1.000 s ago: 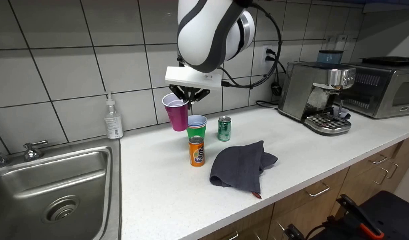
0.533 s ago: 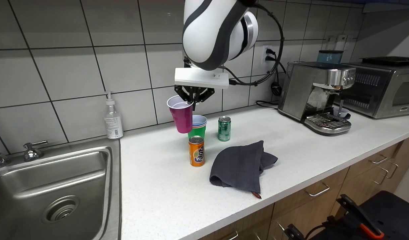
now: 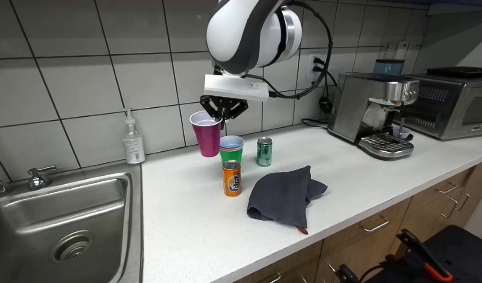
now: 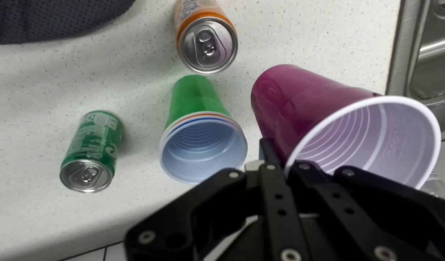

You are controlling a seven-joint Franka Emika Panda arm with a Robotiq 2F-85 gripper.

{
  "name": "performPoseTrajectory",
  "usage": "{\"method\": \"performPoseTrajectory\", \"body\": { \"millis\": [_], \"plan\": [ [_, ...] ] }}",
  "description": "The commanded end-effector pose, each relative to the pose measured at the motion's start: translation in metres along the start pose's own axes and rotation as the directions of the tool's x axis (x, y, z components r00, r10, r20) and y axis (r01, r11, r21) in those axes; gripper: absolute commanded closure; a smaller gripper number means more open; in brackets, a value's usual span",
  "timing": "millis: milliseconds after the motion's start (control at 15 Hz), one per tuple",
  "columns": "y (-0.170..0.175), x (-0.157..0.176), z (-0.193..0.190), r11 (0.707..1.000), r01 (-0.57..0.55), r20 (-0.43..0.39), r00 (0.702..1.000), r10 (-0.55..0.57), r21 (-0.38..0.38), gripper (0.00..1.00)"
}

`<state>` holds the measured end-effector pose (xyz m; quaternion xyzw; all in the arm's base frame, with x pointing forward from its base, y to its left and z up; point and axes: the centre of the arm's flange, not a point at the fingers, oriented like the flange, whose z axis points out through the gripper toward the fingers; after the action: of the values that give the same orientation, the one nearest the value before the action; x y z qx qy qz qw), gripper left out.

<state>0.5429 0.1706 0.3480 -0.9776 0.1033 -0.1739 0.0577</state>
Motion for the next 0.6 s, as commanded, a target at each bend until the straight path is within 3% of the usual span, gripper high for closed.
{"method": "performPoseTrajectory", "body": {
  "millis": [0,533],
  "plan": [
    [0.006,0.012,-0.018,0.999,0.031,0.021,0.999,-0.031,0.016,0.99],
    [0.025,0.029,-0.024,0.998,0.063,0.03,0.998,-0.063,0.002,0.99]
  ]
}}
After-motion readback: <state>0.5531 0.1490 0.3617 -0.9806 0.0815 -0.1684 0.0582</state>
